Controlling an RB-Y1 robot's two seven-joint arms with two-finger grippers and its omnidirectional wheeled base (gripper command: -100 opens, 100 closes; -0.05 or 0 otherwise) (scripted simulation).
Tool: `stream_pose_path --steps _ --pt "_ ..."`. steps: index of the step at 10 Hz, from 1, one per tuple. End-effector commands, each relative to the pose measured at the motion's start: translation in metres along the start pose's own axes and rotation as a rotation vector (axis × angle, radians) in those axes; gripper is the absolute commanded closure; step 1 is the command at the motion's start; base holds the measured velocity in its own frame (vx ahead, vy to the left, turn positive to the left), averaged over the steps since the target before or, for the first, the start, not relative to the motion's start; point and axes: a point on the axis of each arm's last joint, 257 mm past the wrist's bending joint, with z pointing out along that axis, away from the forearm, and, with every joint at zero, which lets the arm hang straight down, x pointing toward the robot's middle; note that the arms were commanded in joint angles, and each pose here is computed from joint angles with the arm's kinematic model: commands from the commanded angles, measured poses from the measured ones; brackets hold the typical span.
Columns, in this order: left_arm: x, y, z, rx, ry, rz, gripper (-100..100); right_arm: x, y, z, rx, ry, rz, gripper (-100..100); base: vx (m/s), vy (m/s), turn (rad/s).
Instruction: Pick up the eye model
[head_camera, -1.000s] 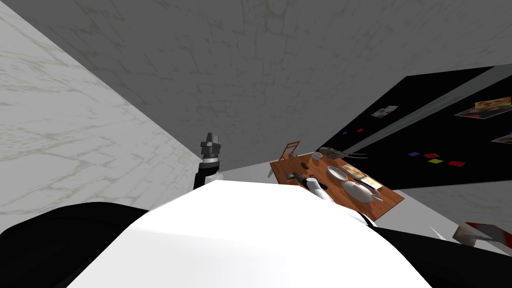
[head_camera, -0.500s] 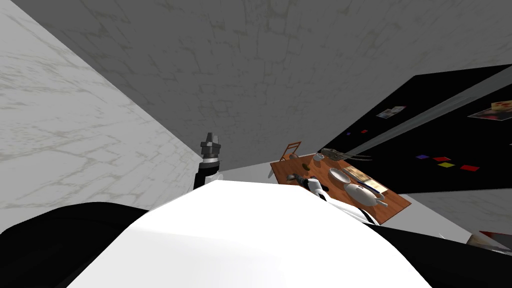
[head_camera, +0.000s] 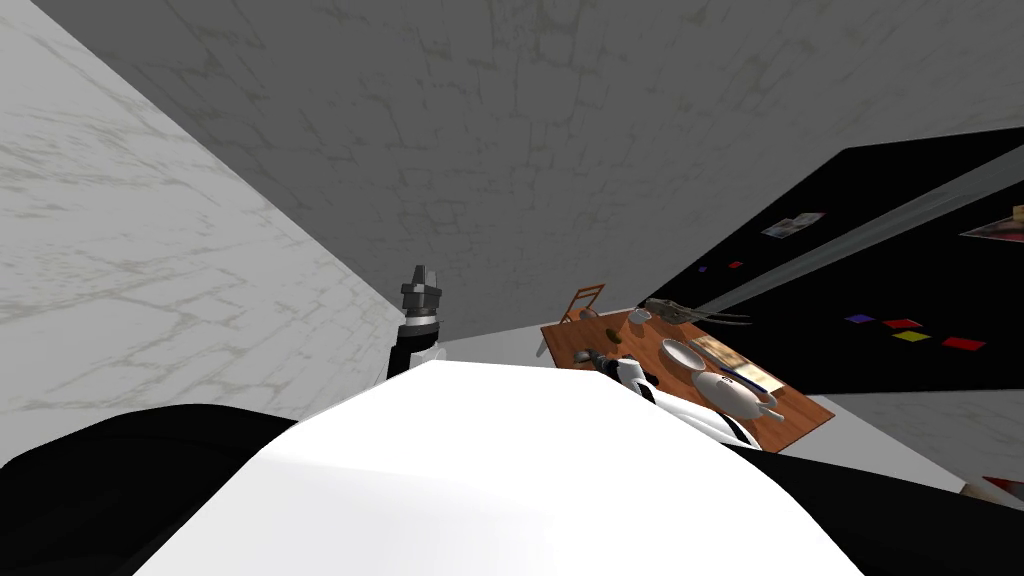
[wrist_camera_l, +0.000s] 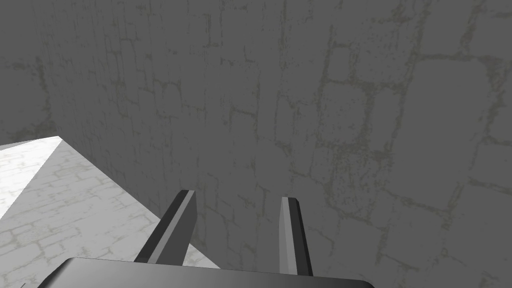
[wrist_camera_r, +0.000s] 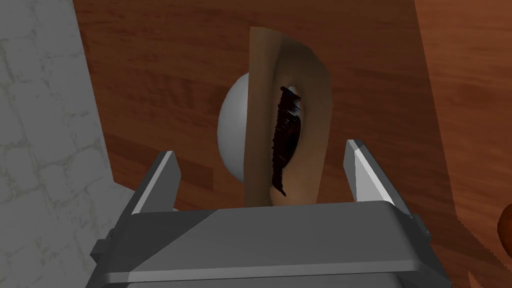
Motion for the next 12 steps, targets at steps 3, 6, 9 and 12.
stream_pose_path --steps 3,6,9,12 --pt "0.000 0.000 0.000 0.000 0.000 0.000 0 -0.006 0.009 0.008 -0.092 0.005 -0.269 -100 -0.051 -0.058 0.086" --pt "0.000 0.000 0.000 0.000 0.000 0.000 0 -0.007 0.024 0.006 -0.140 -0.015 -0.424 -100 0.002 -0.002 -0.005" --pt "0.000 0.000 0.000 0.000 0.000 0.000 0 -0.008 0.028 0.006 -0.153 -0.029 -0.564 -100 0.003 0.001 0.004" --pt "0.000 0.000 0.000 0.000 0.000 0.000 0 -0.012 0.025 0.009 -0.156 -0.018 -0.538 -100 -0.019 -0.028 0.061"
